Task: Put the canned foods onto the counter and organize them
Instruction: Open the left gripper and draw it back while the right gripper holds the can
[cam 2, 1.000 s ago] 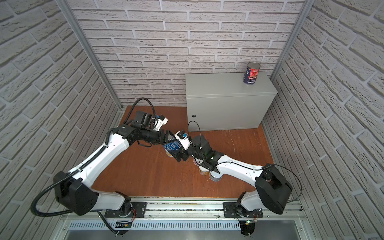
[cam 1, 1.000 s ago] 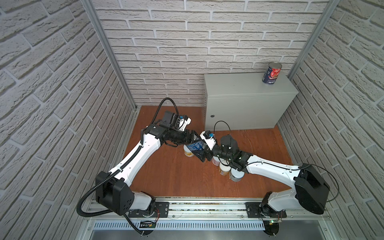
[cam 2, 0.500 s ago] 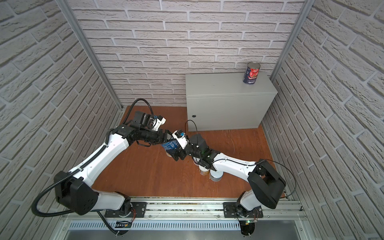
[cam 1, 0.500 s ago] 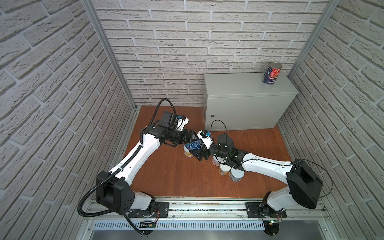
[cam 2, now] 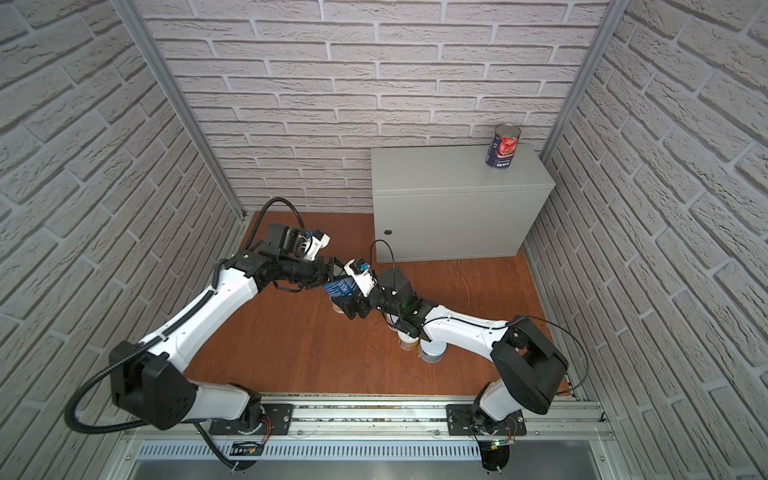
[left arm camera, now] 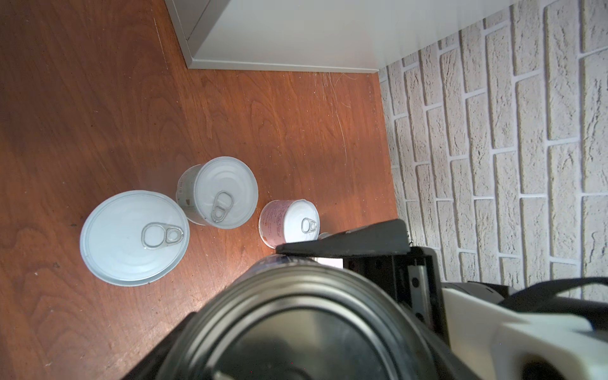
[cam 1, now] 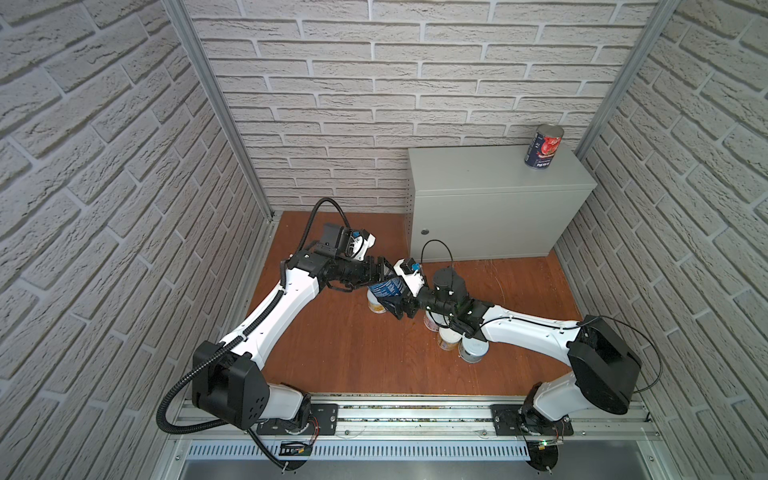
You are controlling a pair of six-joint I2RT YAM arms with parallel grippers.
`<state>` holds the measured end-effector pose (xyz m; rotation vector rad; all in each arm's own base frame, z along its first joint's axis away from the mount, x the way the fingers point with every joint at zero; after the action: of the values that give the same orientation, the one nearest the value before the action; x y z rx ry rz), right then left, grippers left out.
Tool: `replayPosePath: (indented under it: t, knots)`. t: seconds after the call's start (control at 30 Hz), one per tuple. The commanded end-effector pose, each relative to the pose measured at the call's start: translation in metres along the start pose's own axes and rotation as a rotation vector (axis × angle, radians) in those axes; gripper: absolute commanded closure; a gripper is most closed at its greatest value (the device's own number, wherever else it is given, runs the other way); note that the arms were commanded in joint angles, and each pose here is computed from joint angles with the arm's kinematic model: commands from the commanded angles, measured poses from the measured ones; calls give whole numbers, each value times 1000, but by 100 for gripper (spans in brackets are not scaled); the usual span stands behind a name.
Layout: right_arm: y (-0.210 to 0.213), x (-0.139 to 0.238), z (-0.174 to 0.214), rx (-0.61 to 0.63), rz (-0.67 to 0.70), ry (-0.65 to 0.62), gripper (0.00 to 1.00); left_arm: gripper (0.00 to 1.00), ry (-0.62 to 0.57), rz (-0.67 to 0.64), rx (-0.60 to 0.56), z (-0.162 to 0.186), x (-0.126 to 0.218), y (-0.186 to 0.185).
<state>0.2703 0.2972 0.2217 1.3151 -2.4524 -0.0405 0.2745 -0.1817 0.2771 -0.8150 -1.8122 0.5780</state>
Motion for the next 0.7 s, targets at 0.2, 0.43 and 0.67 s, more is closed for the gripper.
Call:
replayPosePath:
  t: [0.2, 0.43, 0.67]
  knots:
    - [4, 8, -33, -71, 23, -157, 31, 24, -101, 179, -81, -8, 9, -27]
    - [2, 14, -37, -107, 59, -155, 34, 2, -109, 170, -10, -5, 0, -14]
    - [-4, 14, -33, -128, 110, -145, 35, 2, -126, 118, -15, -1, 4, -11]
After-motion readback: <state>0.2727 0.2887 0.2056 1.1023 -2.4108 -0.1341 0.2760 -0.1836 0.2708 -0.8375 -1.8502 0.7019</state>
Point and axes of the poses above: each gripper's point midway between its finger pads, its own x axis back along the fingers, its own y axis along the line the jaws close on, z = x × y, the point moved 7 cm from there along x, back along the fingers
